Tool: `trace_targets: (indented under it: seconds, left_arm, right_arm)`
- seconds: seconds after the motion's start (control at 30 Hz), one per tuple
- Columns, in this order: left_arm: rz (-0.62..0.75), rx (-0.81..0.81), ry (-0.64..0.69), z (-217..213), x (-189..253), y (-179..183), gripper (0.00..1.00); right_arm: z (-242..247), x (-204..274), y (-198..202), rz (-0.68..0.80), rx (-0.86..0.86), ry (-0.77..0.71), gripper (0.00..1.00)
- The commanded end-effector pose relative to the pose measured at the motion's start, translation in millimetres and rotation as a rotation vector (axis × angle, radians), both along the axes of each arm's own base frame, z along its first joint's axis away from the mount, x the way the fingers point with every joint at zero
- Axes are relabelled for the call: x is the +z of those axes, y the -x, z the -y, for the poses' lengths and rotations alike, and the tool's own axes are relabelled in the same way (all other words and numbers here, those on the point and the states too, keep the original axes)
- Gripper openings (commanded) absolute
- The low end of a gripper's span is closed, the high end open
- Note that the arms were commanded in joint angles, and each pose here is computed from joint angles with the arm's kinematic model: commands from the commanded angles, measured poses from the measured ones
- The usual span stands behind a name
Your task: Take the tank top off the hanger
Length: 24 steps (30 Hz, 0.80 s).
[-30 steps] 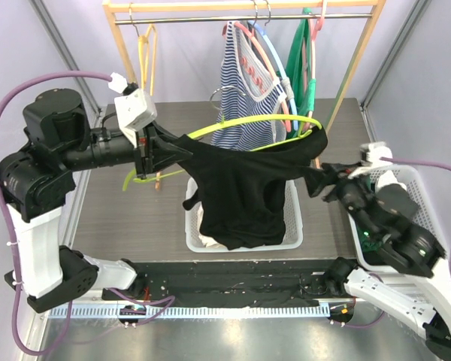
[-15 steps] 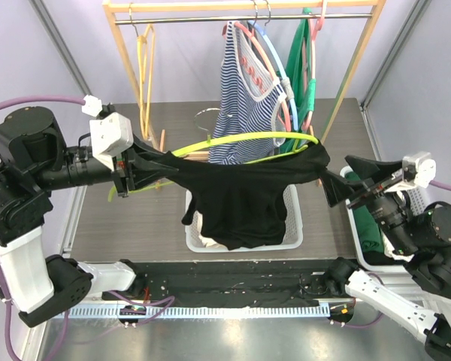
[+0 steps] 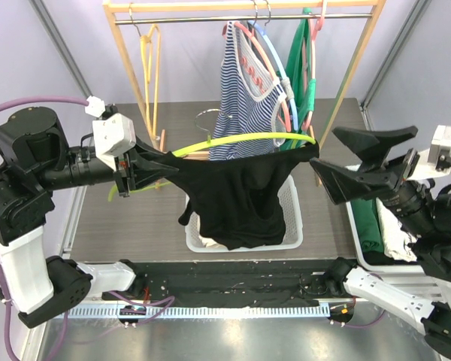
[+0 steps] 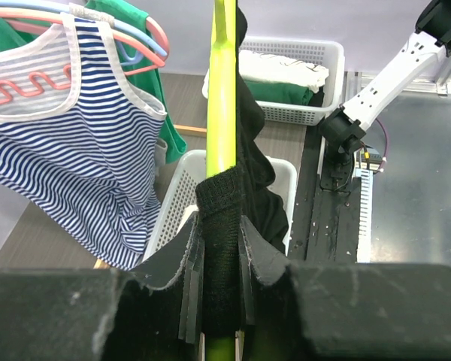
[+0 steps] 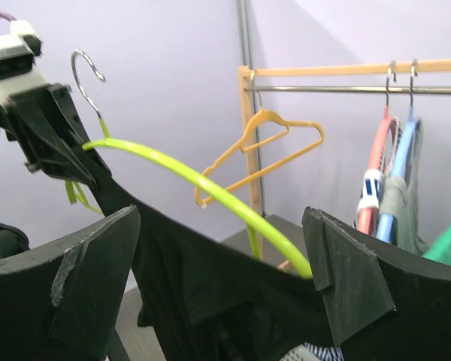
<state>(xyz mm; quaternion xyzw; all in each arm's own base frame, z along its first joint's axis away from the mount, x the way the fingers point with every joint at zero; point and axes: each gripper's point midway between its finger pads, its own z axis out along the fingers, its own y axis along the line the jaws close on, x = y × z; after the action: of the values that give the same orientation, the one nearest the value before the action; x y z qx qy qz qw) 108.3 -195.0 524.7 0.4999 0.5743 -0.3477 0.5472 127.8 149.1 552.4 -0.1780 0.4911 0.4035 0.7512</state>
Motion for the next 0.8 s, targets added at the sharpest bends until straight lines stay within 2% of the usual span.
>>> trace_targets:
  seconds: [0.0,0.2,0.47,0.57,0.77]
  left_arm:
    - [0.056,-0.008,0.056,2.7,19.3,-1.1,0.00]
    - [0.078,-0.003,0.062,-3.0,22.7,4.8,0.00]
    - [0.086,-0.018,0.064,-5.4,25.3,11.6,0.00]
    - [0.090,-0.022,0.068,-6.2,27.0,14.1,0.00]
    - [0.087,-0.049,0.062,-9.2,24.3,24.2,0.00]
  right_arm:
    - [-28.3,13.7,-15.3,0.001,0.050,0.045,1.00]
    - [13.1,-1.0,-28.6,-0.009,-0.166,0.008,1.00]
    - [32.0,-61.9,-32.1,-0.093,-0.255,0.077,0.95]
    - [30.7,-68.8,-34.2,-0.093,-0.261,0.107,0.90]
    - [9.7,-66.9,-36.1,-0.078,-0.191,0.176,0.70]
